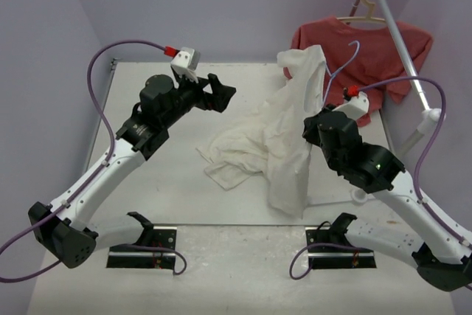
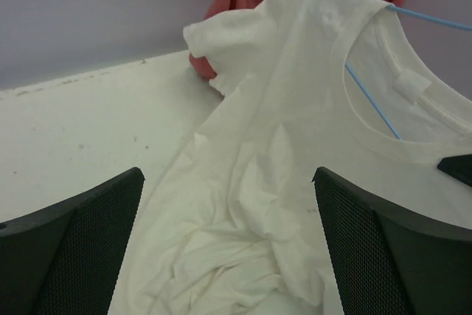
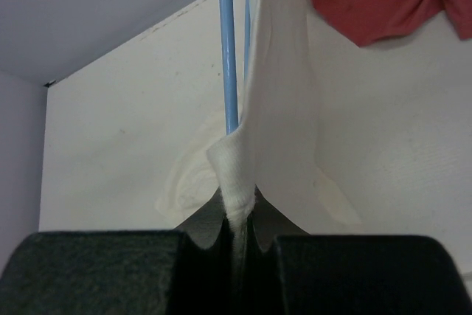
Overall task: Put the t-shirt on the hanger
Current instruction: Place the hanger at the clothesline.
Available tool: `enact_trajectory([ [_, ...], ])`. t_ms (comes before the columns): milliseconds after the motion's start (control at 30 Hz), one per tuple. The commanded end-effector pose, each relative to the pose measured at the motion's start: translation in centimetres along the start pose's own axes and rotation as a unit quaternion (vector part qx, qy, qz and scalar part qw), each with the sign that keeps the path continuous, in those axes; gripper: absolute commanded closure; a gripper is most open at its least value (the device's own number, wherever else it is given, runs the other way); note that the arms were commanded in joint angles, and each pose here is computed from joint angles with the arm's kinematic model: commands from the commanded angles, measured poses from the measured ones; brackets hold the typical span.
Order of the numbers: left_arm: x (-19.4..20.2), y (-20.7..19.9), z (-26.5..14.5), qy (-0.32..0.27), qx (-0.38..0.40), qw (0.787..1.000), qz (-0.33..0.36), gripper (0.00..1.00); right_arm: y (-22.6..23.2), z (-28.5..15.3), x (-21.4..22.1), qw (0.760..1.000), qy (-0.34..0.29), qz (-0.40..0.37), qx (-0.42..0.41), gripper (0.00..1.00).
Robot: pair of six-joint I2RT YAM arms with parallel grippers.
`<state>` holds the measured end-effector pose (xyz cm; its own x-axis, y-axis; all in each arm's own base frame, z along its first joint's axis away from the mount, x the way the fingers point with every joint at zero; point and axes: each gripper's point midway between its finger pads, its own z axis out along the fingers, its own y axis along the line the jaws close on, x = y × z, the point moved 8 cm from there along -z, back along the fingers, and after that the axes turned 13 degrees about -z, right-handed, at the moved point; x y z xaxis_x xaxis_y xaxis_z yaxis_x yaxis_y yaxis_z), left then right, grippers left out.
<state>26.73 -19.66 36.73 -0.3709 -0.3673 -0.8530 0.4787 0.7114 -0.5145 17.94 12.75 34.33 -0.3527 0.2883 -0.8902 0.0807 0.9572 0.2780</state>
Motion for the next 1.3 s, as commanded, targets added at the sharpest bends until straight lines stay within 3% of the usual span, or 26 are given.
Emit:
enact_trajectory([
  [0,-0.2,-2.4,-0.5,0.008,0.066,0.998,-0.013,0.00,-0.8,-1.8,-1.3,0.993,-0.056,0.083,0.068,1.00],
  [200,-1.0,-5.2,0.2,0.034,0.114,0.993,-0.016,0.00,0.2,-2.5,-1.1,0.976,-0.050,0.111,0.181,1.00],
  [367,-2.2,-4.6,-2.5,0.008,0.073,0.997,0.018,0.00,2.4,-2.5,-1.1,0.976,-0.037,0.140,0.162,1.00],
  [500,-2.8,-3.6,-4.6,-0.016,0.031,0.998,0.051,0.00,2.9,-2.5,-3.4,0.978,-0.066,0.113,0.165,1.00],
  [867,-0.9,-1.6,-3.9,0.009,0.000,0.997,0.082,0.00,-0.2,-3.6,-9.7,0.966,-0.102,0.123,0.204,1.00],
  [1267,0.4,-1.8,-2.9,0.032,0.042,0.996,0.078,0.00,-5.0,-2.8,-9.5,0.951,-0.074,0.084,0.289,1.00],
])
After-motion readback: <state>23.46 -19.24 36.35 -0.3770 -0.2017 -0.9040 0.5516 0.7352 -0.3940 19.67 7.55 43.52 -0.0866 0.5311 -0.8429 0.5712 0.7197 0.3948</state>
